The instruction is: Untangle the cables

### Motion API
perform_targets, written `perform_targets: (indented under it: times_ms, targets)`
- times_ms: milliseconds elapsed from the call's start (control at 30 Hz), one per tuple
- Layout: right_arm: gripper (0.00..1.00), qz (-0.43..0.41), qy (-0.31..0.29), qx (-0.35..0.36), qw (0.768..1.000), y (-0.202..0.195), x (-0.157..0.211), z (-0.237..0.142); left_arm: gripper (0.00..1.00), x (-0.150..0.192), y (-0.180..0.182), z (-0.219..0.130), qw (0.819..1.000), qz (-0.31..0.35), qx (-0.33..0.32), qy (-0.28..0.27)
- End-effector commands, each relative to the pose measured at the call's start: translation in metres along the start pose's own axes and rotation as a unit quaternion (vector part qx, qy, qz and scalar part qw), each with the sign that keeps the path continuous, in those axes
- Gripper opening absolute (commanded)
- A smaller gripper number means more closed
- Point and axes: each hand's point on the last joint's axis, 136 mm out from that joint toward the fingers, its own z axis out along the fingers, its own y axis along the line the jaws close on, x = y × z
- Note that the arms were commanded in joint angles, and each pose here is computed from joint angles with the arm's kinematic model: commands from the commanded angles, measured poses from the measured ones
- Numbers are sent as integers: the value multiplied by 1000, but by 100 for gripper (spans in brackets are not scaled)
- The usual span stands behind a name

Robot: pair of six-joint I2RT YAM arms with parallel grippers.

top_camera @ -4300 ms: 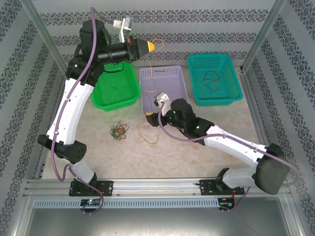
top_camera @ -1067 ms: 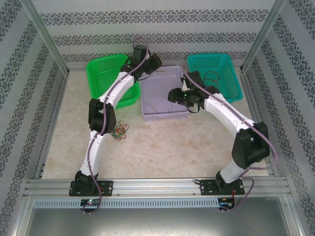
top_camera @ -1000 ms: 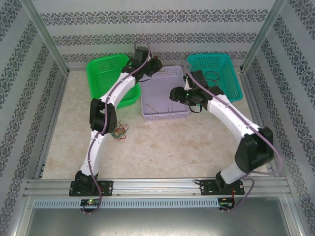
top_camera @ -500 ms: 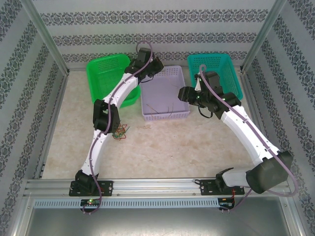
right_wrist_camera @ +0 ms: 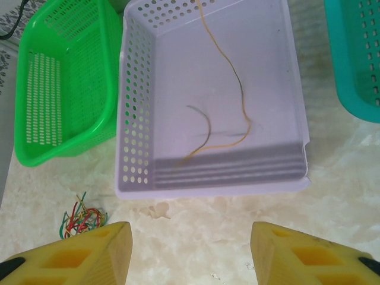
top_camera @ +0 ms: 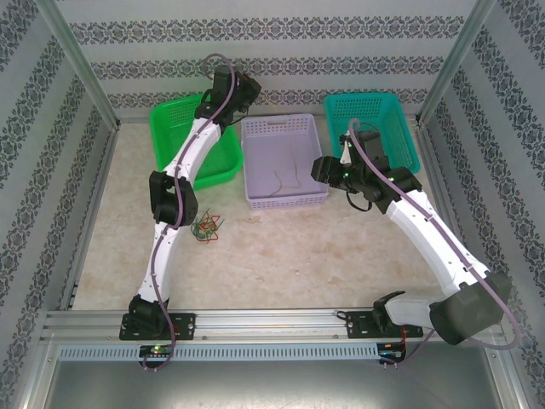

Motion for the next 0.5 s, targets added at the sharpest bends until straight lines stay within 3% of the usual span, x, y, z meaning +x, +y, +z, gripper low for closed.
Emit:
perform_targets:
  times_ms: [0, 267, 467]
  targets:
    - [56, 10, 2, -3, 1000, -2, 3, -3, 0, 34, -7, 6, 999, 25, 11, 43]
    - [55, 14, 0, 0, 1000, -5, 6, -3, 0, 107, 12, 9, 990, 62, -33, 118]
    - [55, 18, 1, -1, 1000, -6, 8, -3, 0, 123, 42, 4, 986, 68, -88, 120]
